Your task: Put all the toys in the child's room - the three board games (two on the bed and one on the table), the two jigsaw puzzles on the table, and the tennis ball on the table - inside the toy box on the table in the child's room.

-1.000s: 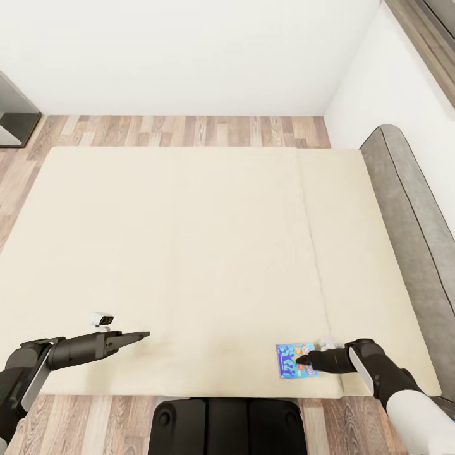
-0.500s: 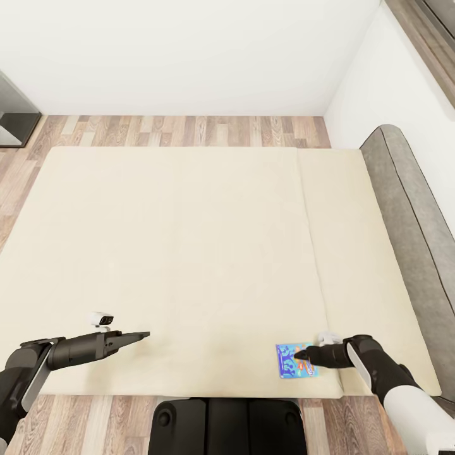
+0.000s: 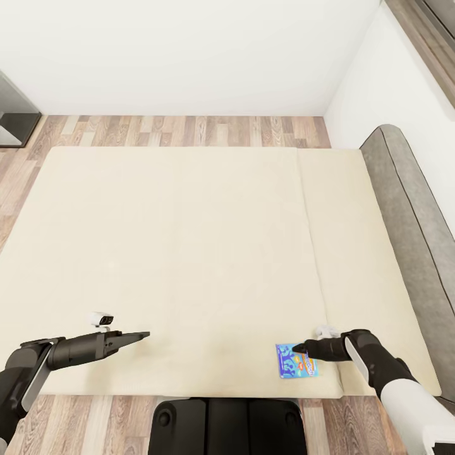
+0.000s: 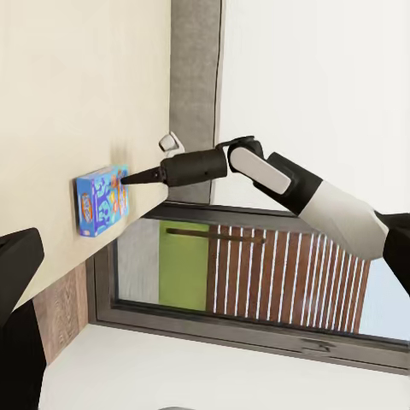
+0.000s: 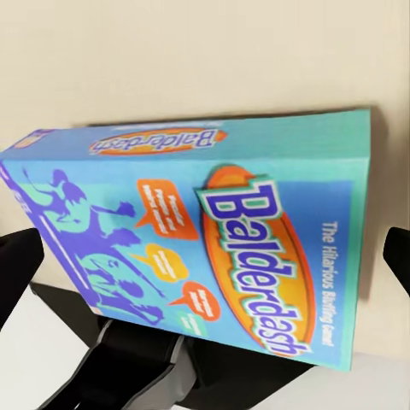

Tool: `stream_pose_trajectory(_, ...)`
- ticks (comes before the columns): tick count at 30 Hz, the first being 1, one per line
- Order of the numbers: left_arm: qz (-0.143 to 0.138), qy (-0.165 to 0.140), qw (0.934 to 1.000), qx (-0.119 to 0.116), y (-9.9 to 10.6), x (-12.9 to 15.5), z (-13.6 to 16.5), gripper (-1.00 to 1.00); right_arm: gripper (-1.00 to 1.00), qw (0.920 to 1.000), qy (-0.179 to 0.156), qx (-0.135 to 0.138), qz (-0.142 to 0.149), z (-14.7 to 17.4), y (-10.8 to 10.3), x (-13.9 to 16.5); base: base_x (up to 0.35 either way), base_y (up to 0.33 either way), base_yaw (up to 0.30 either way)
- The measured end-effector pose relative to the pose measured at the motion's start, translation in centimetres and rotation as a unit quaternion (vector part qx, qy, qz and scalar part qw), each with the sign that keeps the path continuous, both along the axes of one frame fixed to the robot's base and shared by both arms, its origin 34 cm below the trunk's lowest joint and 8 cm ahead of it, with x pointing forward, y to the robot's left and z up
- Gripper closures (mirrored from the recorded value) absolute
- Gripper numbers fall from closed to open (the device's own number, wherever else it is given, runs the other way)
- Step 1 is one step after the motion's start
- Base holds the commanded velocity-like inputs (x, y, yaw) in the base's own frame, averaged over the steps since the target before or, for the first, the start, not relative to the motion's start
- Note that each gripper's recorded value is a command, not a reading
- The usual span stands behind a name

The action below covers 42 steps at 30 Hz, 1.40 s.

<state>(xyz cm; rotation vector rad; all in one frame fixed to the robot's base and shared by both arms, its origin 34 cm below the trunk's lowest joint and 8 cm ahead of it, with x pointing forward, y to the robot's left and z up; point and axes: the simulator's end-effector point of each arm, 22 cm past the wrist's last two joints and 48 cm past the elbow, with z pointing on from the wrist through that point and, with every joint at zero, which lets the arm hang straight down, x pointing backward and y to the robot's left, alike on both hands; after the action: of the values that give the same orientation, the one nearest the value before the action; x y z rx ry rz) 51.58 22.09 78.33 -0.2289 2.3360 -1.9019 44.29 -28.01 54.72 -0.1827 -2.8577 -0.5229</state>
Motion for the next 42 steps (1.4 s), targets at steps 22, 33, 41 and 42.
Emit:
stream_pose_trajectory(22, 0.000, 0.000, 1.0000, 0.000, 0.01, 0.05, 0.01, -1.00, -1.00, 1.0000, -0.005, 0.001, 0.000, -0.17, 0.12, -0.04, 0.000, 0.000, 0.000)
stream_pose_trajectory(33, 0.000, 0.000, 1.0000, 0.000, 0.02, 0.01, 0.00, -1.00, -1.00, 1.0000, -0.004, 0.002, 0.000, -0.18, 0.19, -0.12, 0.000, 0.000, 0.000)
stream_pose_trajectory(41, 0.000, 0.000, 1.0000, 0.000, 0.00, 0.00, 0.00, -1.00, -1.00, 1.0000, -0.004, 0.001, 0.000, -0.19, 0.17, -0.12, 0.000, 0.000, 0.000)
stream_pose_trajectory(42, 0.000, 0.000, 1.0000, 0.000, 0.00, 0.01, 0.00, -1.00, -1.00, 1.0000, -0.004, 0.001, 0.000, -0.19, 0.20, -0.12, 0.000, 0.000, 0.000)
